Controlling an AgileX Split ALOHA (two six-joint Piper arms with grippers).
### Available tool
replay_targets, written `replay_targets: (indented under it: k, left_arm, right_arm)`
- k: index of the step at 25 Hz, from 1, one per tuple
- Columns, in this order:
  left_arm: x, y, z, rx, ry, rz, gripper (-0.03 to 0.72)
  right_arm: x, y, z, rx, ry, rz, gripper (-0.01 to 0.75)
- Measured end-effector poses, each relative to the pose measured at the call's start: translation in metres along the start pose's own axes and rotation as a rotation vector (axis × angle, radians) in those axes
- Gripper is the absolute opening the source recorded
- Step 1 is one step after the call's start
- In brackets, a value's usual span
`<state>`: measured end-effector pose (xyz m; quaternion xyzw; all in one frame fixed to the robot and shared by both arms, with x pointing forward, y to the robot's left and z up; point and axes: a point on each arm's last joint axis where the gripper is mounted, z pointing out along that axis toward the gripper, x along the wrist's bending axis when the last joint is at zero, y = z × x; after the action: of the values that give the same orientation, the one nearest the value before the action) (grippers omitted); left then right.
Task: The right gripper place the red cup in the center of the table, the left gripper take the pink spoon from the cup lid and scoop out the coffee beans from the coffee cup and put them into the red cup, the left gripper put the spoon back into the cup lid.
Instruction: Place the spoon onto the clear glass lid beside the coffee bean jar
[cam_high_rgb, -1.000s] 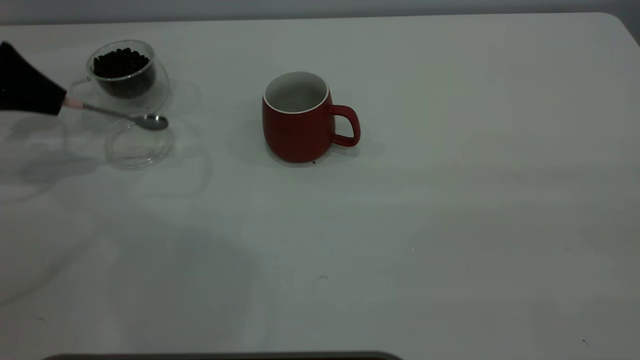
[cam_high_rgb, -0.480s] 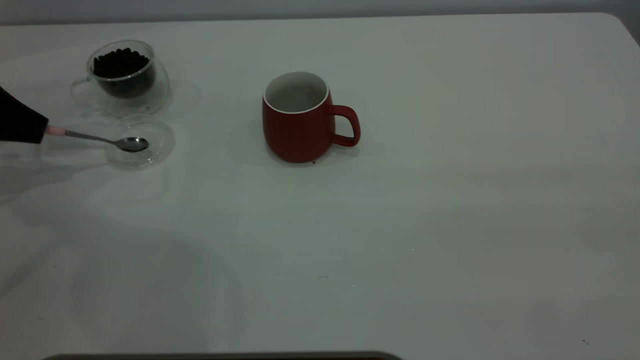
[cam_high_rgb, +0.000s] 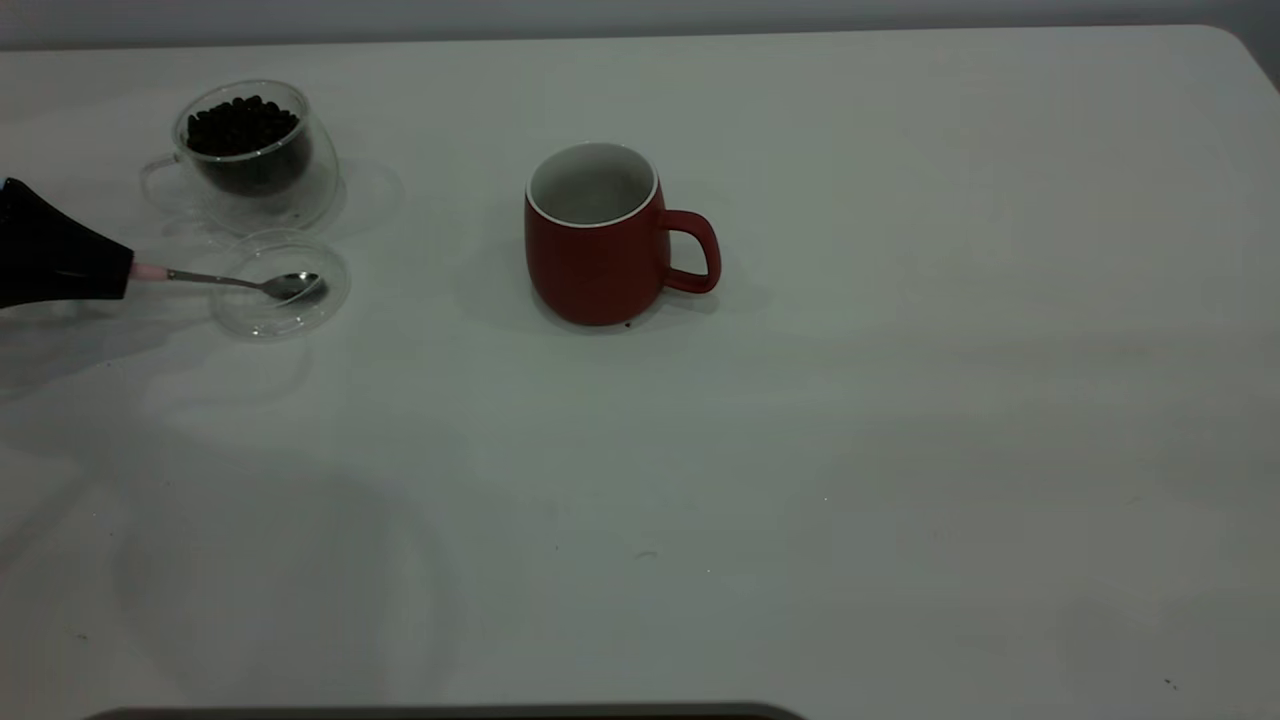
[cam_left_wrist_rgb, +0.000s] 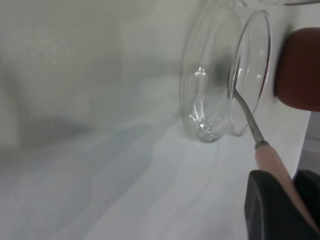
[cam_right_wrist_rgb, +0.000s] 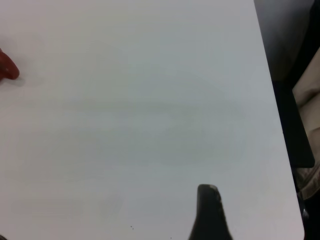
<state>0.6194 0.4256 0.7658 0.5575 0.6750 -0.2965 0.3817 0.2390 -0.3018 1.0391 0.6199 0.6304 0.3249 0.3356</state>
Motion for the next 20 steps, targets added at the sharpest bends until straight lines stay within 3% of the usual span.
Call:
replay_targets:
  k: [9,15,20]
  left_arm:
    - [0.0003,0.0003,0.0000,-0.004,0.003,0.002,0.147]
    - [0.0003,0.0003,0.0000,-0.004,0.003,0.002,0.296]
    - [0.0002,0.0003,0.0000,-0.003,0.002,0.002,0.357]
  right_arm:
    - [0.0000,0.0000,0.0000,0.000,0.000,0.000,0.581]
    - [0.0000,0.0000,0.0000,0.000,0.000,0.000,0.581]
    - [0.0000,0.0000,0.0000,0.000,0.000,0.000,0.581]
